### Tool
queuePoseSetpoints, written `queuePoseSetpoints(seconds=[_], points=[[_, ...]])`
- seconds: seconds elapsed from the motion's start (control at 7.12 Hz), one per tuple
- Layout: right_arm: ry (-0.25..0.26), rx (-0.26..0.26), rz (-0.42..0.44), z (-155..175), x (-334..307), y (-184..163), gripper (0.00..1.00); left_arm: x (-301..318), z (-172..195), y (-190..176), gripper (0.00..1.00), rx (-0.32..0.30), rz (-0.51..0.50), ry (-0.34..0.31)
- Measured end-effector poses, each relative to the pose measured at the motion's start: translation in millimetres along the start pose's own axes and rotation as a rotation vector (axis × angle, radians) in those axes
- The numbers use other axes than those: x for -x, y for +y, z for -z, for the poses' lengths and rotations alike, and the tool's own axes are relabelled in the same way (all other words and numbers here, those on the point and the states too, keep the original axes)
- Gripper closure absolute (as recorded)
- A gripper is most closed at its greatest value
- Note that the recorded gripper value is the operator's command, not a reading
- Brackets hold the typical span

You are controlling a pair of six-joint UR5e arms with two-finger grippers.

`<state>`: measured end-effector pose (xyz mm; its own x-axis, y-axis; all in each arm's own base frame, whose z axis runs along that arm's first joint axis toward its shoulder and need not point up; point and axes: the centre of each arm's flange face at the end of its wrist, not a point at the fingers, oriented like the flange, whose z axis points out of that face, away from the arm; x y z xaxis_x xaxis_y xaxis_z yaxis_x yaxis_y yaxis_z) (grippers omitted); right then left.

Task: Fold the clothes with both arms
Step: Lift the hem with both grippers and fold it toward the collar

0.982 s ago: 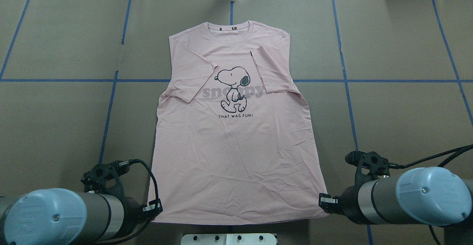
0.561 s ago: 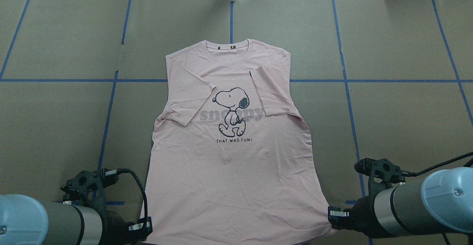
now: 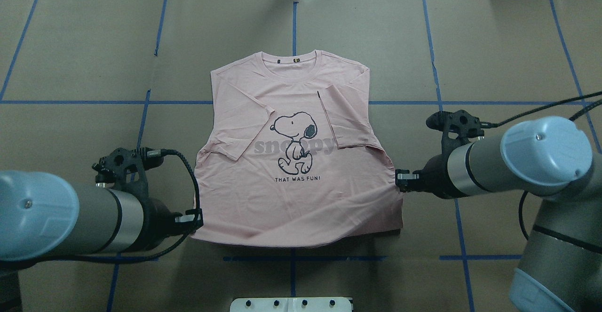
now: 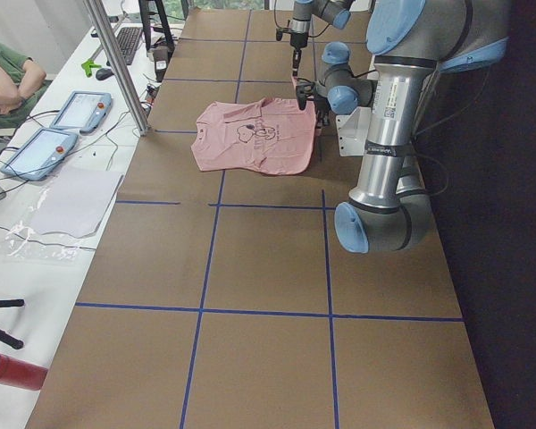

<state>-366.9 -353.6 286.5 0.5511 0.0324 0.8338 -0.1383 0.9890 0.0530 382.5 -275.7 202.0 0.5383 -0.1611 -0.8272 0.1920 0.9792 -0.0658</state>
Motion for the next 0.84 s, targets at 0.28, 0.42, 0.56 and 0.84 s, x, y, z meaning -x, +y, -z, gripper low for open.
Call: queuePoseSetpoints(seconds=[0.28, 0.42, 0.56, 0.84], points=[[0.043, -0.092, 0.071, -12.5, 0.9, -93.2, 1.0, 1.7, -22.8, -83.6, 1.0, -0.087, -0.019, -0.045], [0.066, -0.114, 0.073, -23.2, 7.8, -137.2, 1.0, 4.4, -37.3, -129.3, 1.0, -0.122, -0.014, -0.057], [0.088, -0.126, 0.062, -35.2, 18.2, -175.5, 1.0, 6.1, -55.2, -174.4, 1.0, -0.154, -0.004, -0.058], [0.125, -0.132, 0.029, -56.7, 38.1, -237.3, 1.0, 15.6, -95.8, -255.0, 1.0, -0.217, 0.025, -0.042]])
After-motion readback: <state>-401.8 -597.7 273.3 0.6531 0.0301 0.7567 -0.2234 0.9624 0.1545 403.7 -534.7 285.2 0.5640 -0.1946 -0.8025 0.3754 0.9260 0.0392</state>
